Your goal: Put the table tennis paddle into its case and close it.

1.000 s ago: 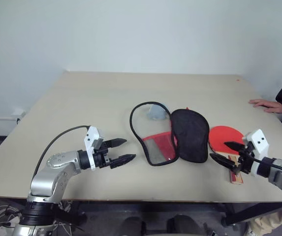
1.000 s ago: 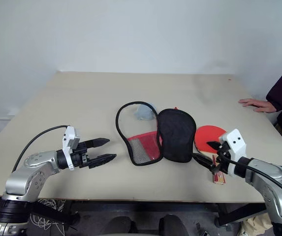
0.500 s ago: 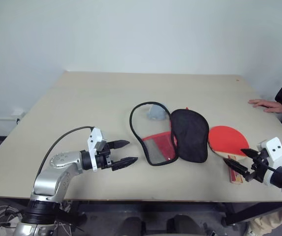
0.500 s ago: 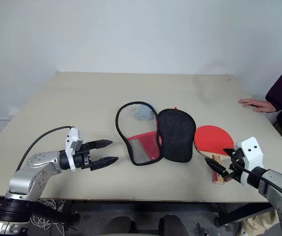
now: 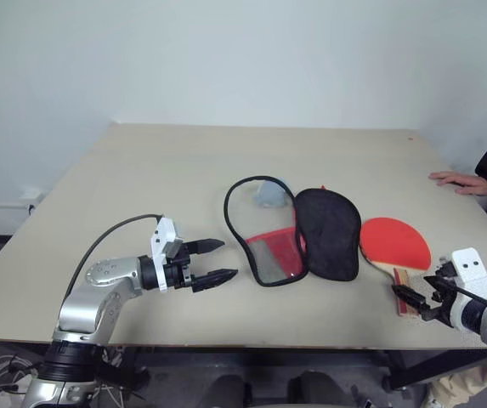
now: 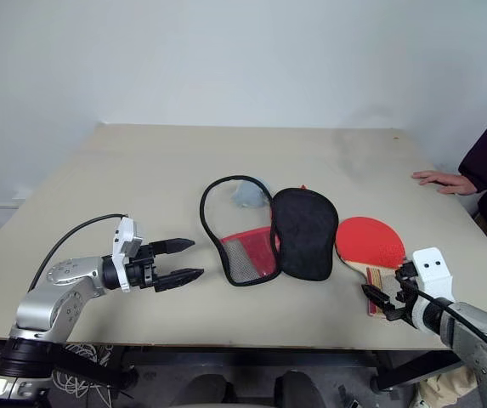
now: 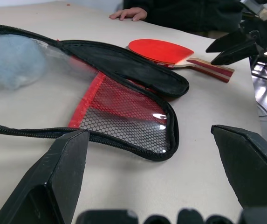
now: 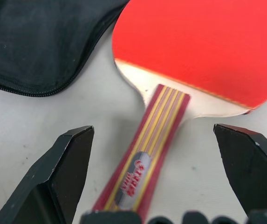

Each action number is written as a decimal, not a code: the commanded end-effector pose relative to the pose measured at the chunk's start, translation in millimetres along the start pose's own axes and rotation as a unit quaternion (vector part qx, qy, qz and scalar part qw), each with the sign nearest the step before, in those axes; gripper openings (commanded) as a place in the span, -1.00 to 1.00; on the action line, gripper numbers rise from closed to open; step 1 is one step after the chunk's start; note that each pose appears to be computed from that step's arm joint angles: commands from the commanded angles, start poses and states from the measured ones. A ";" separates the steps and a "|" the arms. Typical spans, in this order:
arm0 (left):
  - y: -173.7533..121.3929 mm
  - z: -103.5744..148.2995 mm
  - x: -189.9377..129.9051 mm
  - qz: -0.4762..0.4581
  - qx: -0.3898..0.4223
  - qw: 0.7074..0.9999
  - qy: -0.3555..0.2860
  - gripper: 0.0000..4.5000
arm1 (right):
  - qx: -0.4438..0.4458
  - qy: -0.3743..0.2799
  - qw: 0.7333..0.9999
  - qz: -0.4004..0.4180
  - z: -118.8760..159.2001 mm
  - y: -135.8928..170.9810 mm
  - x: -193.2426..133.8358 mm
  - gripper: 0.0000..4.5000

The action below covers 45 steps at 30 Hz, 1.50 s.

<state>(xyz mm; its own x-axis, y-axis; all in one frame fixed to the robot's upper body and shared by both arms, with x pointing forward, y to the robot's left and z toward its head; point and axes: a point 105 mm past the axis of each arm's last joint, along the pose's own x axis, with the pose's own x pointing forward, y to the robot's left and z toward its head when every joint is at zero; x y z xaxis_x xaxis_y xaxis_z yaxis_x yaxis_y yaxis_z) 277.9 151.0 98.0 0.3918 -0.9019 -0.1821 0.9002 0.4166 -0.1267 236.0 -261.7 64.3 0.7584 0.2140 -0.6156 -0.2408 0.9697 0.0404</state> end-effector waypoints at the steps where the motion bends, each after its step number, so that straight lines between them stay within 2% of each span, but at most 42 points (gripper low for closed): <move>1: -0.4 10.8 0.6 0.002 0.021 1.000 -0.012 1.00 | -0.006 -0.009 1.000 0.001 11.2 8.7 3.8 0.98; 5: -2.4 10.2 0.5 0.004 0.021 1.000 -0.013 1.00 | 0.006 0.006 1.000 -0.010 9.6 13.6 14.1 0.98; 12: -3.8 9.9 -1.9 0.015 0.018 1.000 -0.016 1.00 | 0.026 0.024 0.997 -0.063 5.8 4.6 26.7 0.98; 19: -4.4 9.9 -6.0 0.025 0.018 0.999 -0.018 1.00 | 0.035 0.046 0.992 -0.110 -0.8 -15.1 19.7 0.98; 33: -1.3 11.6 -5.2 0.025 0.018 0.999 -0.018 1.00 | 0.049 0.050 0.993 -0.098 -6.9 10.3 25.0 0.98; 36: -1.2 11.6 -5.1 0.025 0.020 0.999 -0.017 1.00 | 0.055 0.047 0.992 -0.106 -5.6 9.0 29.3 0.80; 45: -2.5 10.4 -5.6 0.028 0.020 0.999 -0.019 1.00 | 0.053 0.036 0.992 -0.110 4.7 2.4 31.4 -0.26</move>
<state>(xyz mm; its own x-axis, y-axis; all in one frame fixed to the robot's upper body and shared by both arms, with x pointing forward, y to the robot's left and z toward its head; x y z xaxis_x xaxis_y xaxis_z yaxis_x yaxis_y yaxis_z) 274.4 153.2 99.9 0.4412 -0.8807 -0.1727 0.8791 0.4628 -0.1142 258.1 -243.7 43.1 0.7262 0.0267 -0.6870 -0.0274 0.9996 0.0099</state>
